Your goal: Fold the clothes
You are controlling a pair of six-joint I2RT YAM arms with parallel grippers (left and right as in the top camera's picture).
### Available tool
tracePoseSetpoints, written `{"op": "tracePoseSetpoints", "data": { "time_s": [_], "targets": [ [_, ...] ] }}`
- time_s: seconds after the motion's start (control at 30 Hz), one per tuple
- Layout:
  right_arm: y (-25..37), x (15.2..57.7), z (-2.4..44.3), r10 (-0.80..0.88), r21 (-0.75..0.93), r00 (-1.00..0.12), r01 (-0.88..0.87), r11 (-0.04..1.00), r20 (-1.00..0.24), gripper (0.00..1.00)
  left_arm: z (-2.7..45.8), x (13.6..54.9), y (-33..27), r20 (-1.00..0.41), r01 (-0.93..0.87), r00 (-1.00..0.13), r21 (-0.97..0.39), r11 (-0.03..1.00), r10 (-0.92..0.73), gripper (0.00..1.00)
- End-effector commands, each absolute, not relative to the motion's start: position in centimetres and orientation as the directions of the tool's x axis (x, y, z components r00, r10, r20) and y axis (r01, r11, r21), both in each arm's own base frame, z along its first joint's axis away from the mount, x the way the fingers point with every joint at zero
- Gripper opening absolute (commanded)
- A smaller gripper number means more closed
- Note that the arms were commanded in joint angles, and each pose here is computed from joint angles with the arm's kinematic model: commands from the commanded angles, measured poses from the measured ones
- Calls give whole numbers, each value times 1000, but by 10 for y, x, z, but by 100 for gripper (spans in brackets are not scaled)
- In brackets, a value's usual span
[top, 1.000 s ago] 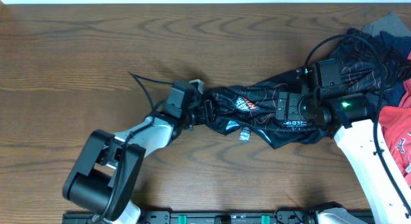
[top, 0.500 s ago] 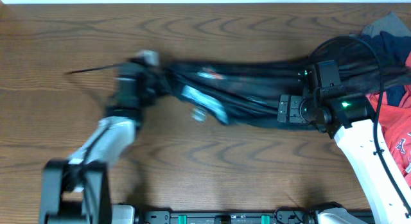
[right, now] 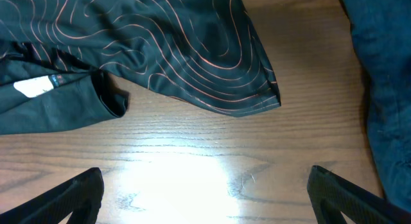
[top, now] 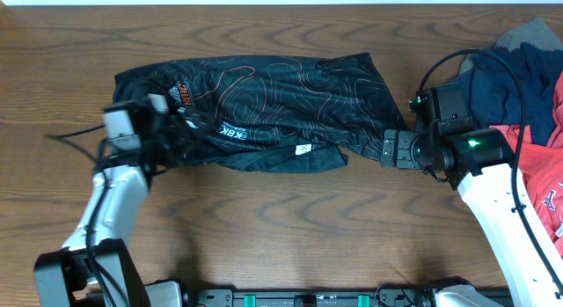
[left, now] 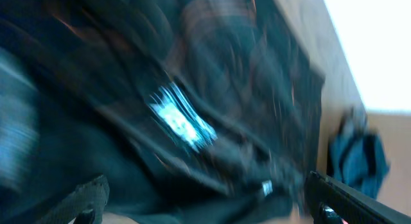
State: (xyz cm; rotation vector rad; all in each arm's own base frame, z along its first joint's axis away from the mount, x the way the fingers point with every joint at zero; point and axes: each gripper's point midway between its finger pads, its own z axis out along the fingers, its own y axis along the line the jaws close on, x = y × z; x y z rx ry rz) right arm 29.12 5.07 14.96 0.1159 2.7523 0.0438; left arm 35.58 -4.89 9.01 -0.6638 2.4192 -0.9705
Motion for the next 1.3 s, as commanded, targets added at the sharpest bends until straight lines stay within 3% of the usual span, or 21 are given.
{"op": "tracePoseSetpoints", "data": {
  "time_s": [0.0, 0.23, 0.4, 0.67, 0.7, 0.8, 0.83, 0.93, 1.0, 1.27],
  "targets": [
    [47, 292, 154, 104, 45, -916, 94, 995, -388, 99, 84, 340, -94, -193, -204, -858, -723, 660, -476, 98],
    [47, 291, 153, 103, 46, -919, 93, 995, -380, 99, 46, 335, -122, -266, -295, -840, -507, 810, -472, 98],
    [47, 289, 152, 102, 43, -922, 93, 995, -373, 99, 32, 337, -142, -294, -282, -841, -479, 831, -455, 98],
    [47, 287, 152, 102, 41, -924, 93, 995, -368, 99, 5, 327, -148, -221, -340, -854, -447, 828, -470, 99],
    [47, 287, 152, 102, 41, -924, 93, 995, -368, 99, 3, 326, -148, -218, -342, -856, -444, 828, -470, 92],
    [47, 287, 151, 102, 41, -924, 93, 995, -367, 99, 3, 322, -152, -190, -338, -867, -455, 824, -461, 31],
    [47, 287, 152, 102, 41, -924, 93, 995, -368, 99, 3, 318, -155, -169, -336, -875, -465, 819, -454, 22],
    [47, 287, 152, 102, 41, -924, 93, 995, -368, 99, -1, 303, -159, -96, -349, -895, -461, 816, -436, 19],
    [47, 287, 152, 101, 41, -924, 93, 995, -368, 99, -8, 287, -153, -39, -381, -899, -419, 824, -435, 6],
    [46, 287, 152, 83, 31, -925, 78, 997, -370, 99, -9, 246, -103, 88, -464, -885, -271, 843, -458, 6]
  ]
}}
